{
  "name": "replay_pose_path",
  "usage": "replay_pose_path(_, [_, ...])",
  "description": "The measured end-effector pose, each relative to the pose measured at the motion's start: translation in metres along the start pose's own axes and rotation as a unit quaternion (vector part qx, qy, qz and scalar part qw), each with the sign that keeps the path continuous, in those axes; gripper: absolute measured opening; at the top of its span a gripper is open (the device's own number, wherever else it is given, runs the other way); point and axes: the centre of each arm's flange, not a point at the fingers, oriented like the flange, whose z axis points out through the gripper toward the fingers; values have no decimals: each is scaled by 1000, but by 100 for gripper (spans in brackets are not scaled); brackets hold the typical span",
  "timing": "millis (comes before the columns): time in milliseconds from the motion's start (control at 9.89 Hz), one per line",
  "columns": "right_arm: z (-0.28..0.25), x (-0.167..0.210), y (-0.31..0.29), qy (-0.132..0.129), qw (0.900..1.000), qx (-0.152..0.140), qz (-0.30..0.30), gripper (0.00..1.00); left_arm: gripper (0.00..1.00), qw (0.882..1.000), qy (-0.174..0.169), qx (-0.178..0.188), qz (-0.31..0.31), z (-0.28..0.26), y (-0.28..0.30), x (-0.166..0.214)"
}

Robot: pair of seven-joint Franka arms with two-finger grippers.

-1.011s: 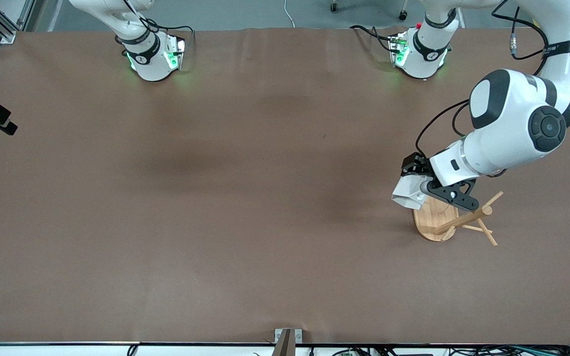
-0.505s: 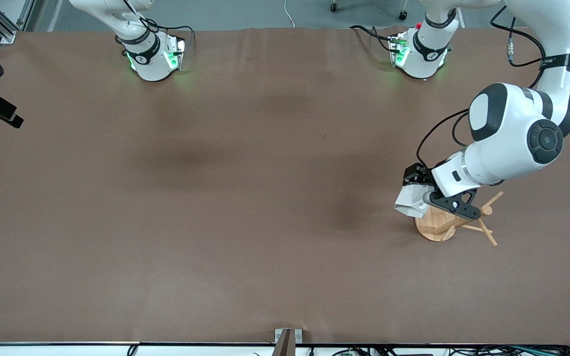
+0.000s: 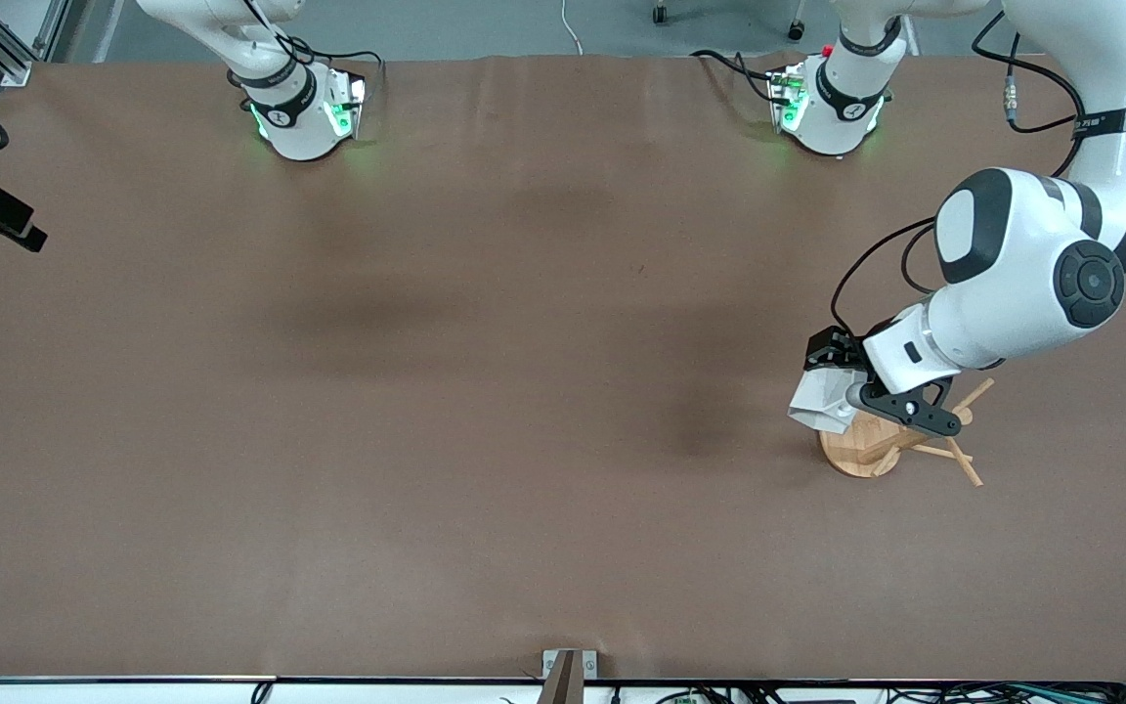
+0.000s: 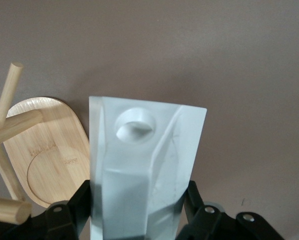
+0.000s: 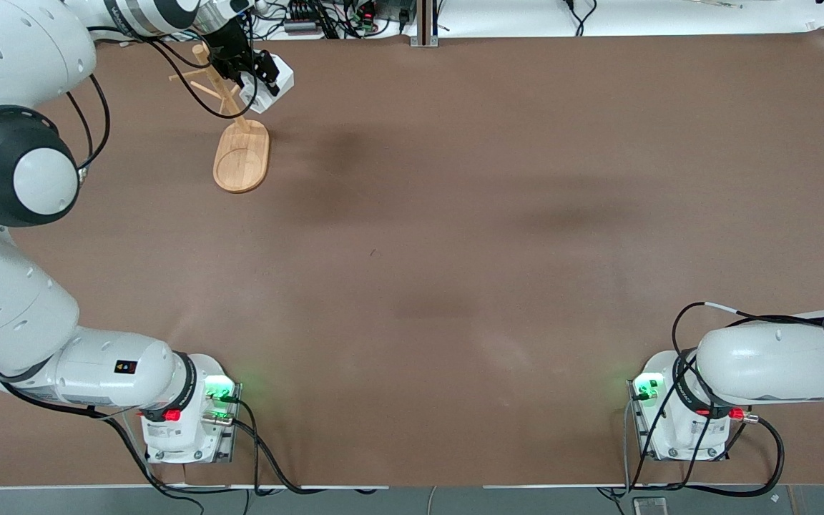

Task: Hang cup on rack
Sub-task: 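Lower the cup with the left gripper, aligning its handle hole with a peg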

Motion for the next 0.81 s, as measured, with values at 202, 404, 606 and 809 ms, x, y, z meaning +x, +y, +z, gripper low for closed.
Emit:
replay_pose_path(202, [0, 0, 0, 0, 1000, 0, 0, 100, 77, 1000, -1, 1, -4, 1, -5, 0])
replay_pose_path(404, [0, 0, 0, 0, 1000, 0, -1, 100, 77, 1000, -1, 2, -10, 0, -12, -1])
replay_pose_path(606, [0, 0, 0, 0, 1000, 0, -1, 100, 77, 1000, 0, 3, -11, 0, -14, -1])
replay_pose_path(809, [0, 0, 0, 0, 1000, 0, -1, 100, 77, 1000, 2, 4, -12, -3, -16, -1])
